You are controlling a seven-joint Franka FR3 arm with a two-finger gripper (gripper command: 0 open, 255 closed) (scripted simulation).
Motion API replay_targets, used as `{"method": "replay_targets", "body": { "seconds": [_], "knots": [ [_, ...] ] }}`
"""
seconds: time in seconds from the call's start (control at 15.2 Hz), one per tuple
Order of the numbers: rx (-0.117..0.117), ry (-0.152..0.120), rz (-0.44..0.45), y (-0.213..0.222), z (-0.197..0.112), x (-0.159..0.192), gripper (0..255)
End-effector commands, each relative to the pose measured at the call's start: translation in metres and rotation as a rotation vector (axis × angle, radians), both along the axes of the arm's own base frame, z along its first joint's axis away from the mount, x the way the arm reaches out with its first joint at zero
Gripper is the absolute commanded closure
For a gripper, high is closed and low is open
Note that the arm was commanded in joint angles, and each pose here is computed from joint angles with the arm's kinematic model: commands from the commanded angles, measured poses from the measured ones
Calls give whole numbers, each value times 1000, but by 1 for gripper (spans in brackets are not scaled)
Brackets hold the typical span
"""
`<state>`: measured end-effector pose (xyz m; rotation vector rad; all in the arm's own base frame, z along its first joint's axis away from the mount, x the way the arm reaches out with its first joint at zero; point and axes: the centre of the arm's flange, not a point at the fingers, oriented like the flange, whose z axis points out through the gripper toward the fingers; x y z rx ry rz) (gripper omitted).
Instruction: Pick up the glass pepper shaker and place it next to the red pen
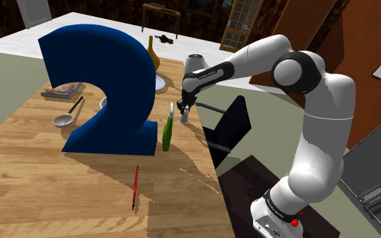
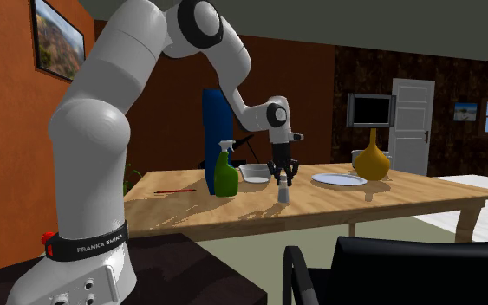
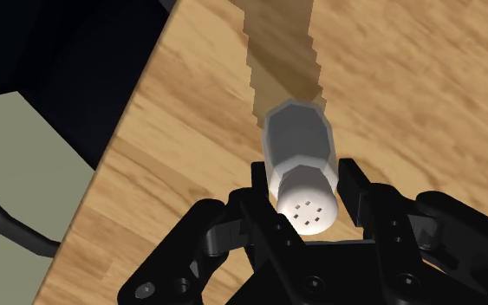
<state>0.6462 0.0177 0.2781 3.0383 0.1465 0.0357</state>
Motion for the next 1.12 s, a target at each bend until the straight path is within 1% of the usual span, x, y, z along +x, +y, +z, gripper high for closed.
{"method": "replay_targets", "body": {
  "seconds": [0.0, 1.06],
  "knots": [
    [0, 1, 0, 0, 0, 0, 255],
    [0, 1, 0, 0, 84, 0, 255]
  ]
}}
